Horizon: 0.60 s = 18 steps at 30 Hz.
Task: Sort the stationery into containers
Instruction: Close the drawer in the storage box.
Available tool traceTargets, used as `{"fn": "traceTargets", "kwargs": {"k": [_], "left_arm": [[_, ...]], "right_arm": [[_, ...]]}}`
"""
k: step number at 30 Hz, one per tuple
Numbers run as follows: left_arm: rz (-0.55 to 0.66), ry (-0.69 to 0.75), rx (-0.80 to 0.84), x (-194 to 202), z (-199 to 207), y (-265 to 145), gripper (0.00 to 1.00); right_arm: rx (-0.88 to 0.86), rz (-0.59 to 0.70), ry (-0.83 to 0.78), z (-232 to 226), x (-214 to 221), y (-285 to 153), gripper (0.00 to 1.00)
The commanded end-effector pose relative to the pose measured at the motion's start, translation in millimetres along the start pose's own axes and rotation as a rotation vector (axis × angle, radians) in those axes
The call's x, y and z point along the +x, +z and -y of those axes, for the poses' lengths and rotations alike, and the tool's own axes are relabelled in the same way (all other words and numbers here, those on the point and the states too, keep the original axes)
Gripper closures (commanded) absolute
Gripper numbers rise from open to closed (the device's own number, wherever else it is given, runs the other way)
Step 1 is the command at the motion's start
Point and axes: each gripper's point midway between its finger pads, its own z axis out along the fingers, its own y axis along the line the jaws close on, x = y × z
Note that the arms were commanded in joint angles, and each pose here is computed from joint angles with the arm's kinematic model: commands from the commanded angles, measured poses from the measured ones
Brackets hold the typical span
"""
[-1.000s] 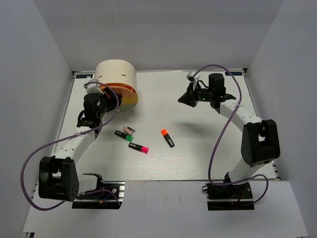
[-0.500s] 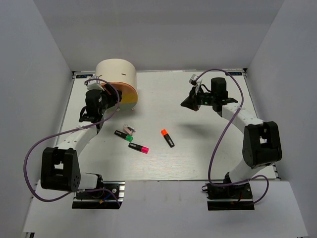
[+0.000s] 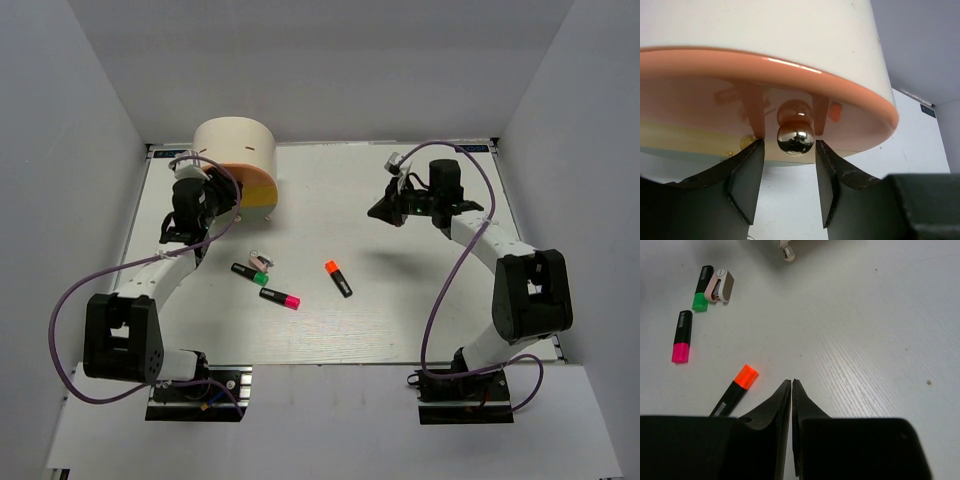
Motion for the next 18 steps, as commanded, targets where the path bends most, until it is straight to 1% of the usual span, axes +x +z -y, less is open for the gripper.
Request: {"fn": "traceTargets", "kwargs": {"k": [1,5,8,10,14,18], "left_arm": [[0.087,-0.029,0.069,-27,22,-14,0.45],[0.1,-0.041,0.065,-29,21,-16,0.41],[0.081,-0.042,0.053,-25,19,-14,0.38],[0.034,-0.032,0.063,-15,19,-15,0.34],[-0.02,-0.012,0.065,6,11,-28,0.32],[-0.034,-0.022,0.041,20,1,-40,0.32]], "right_arm": [[0.005,0.013,-0.026,-4,-5,-8,0.9],[0.0,0.007,-0.023,-6,-1,-8,0.9],[-0.001,0.007,-0.024,-7,-1,-8,0.9],[0.001,0.01,-0.032,-7,-3,-9,0.9],[0.008,0.004,-0.028,-7,1,-11,0.9],[0.007,-0.002,-0.024,-10,6,-11,0.89]]}}
